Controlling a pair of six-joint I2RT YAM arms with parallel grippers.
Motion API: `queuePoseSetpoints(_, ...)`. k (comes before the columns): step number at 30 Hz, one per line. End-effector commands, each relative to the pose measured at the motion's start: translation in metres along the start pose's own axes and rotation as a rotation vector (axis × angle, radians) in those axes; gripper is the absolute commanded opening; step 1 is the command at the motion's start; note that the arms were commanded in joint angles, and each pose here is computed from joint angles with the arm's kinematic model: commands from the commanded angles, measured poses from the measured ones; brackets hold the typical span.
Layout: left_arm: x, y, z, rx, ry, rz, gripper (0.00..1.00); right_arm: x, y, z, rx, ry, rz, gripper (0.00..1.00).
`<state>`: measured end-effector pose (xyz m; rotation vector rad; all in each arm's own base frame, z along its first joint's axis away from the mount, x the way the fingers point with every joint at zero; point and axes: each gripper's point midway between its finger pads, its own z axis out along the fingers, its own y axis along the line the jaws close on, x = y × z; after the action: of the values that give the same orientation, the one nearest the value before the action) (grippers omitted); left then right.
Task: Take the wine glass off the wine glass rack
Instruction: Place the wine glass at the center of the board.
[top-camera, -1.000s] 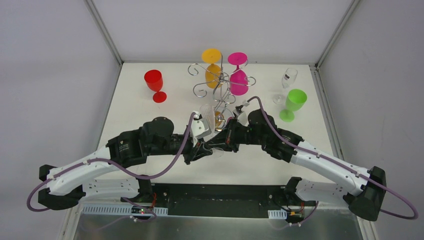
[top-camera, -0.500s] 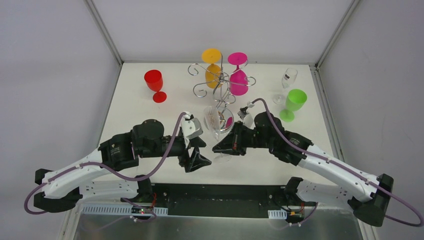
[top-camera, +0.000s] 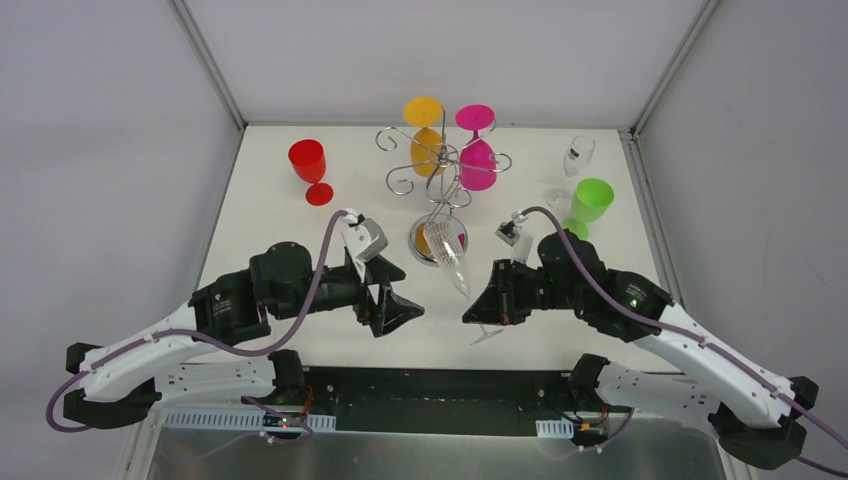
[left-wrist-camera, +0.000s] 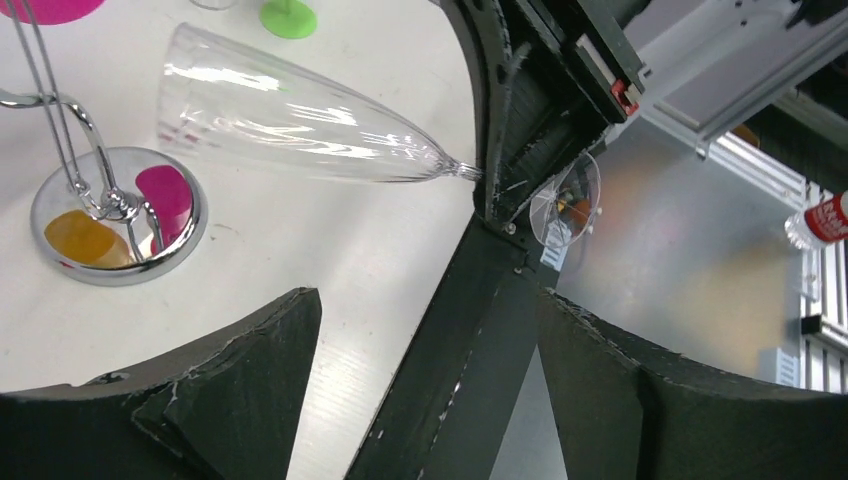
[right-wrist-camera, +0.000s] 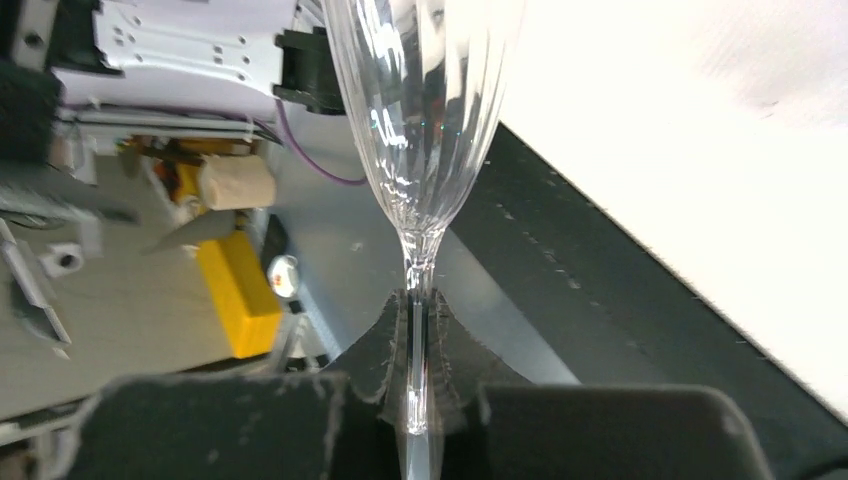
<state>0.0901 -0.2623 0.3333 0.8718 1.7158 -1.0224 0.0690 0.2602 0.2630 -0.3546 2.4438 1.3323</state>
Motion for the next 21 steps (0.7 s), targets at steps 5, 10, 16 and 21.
queuePoseSetpoints(5,-0.035,0.009,-0.011,-0.081,-0.193,-0.158,0.83,0.000,-0.014,-0.027,0.018,-0.028,-0.405,0.00)
queuePoseSetpoints(10,-0.040,0.021,-0.015,-0.161,-0.234,-0.285,0.90,0.010,-0.019,-0.030,-0.033,0.020,-0.609,0.00)
queuePoseSetpoints(16,-0.043,0.024,-0.018,-0.185,-0.245,-0.382,0.90,0.015,-0.017,-0.035,-0.108,0.022,-0.814,0.00)
queuePoseSetpoints(21,-0.040,0.036,-0.017,-0.204,-0.236,-0.472,0.89,0.016,-0.025,-0.039,-0.096,0.030,-0.943,0.00)
